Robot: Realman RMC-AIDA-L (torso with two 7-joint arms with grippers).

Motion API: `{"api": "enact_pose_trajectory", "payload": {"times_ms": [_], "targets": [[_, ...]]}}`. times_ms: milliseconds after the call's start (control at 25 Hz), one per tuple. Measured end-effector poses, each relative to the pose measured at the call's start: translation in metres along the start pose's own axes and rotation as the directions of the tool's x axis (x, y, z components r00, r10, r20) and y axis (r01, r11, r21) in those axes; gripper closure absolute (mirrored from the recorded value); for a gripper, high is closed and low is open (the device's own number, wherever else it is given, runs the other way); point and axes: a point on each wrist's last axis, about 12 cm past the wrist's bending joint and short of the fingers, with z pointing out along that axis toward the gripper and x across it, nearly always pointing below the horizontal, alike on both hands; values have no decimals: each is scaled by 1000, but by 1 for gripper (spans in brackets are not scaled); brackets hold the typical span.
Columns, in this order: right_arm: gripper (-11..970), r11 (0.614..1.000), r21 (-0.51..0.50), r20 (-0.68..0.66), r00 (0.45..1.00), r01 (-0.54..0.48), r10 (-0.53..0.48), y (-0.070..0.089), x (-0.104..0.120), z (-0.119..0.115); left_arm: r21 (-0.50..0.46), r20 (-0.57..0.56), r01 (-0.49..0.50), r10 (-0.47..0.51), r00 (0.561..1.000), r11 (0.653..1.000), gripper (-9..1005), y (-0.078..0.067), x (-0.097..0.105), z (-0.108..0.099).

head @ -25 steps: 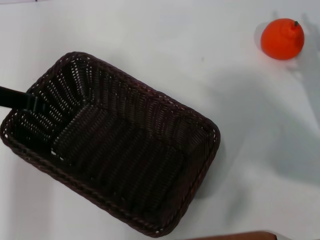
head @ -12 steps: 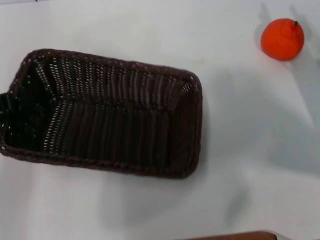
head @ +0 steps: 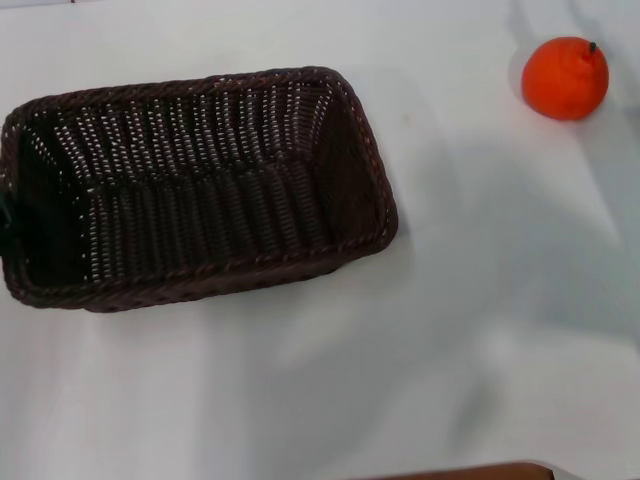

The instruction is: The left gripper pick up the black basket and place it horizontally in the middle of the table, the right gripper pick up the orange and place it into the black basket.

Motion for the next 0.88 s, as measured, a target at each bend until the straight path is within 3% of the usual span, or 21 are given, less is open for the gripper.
{"api": "enact_pose_trajectory", "payload": {"times_ms": [360, 520, 720, 880], "targets": [[152, 1000, -13, 4, 1000, -5, 5, 1, -2, -7, 54, 1, -59, 59, 998, 997, 685, -7, -5, 3], [152, 1000, -16, 0, 1000, -19, 19, 2, -2, -11, 51, -5, -40, 41, 999, 998, 661, -4, -6, 5], [152, 999, -25, 1, 1000, -28, 28, 4, -2, -16, 48, -7, -16, 17, 1000, 999, 452, 5, -6, 5], [151, 999, -28, 5, 1000, -26, 27, 5, -2, -19, 33, 38, -15, 14, 999, 999, 369, 18, -12, -8]]}}
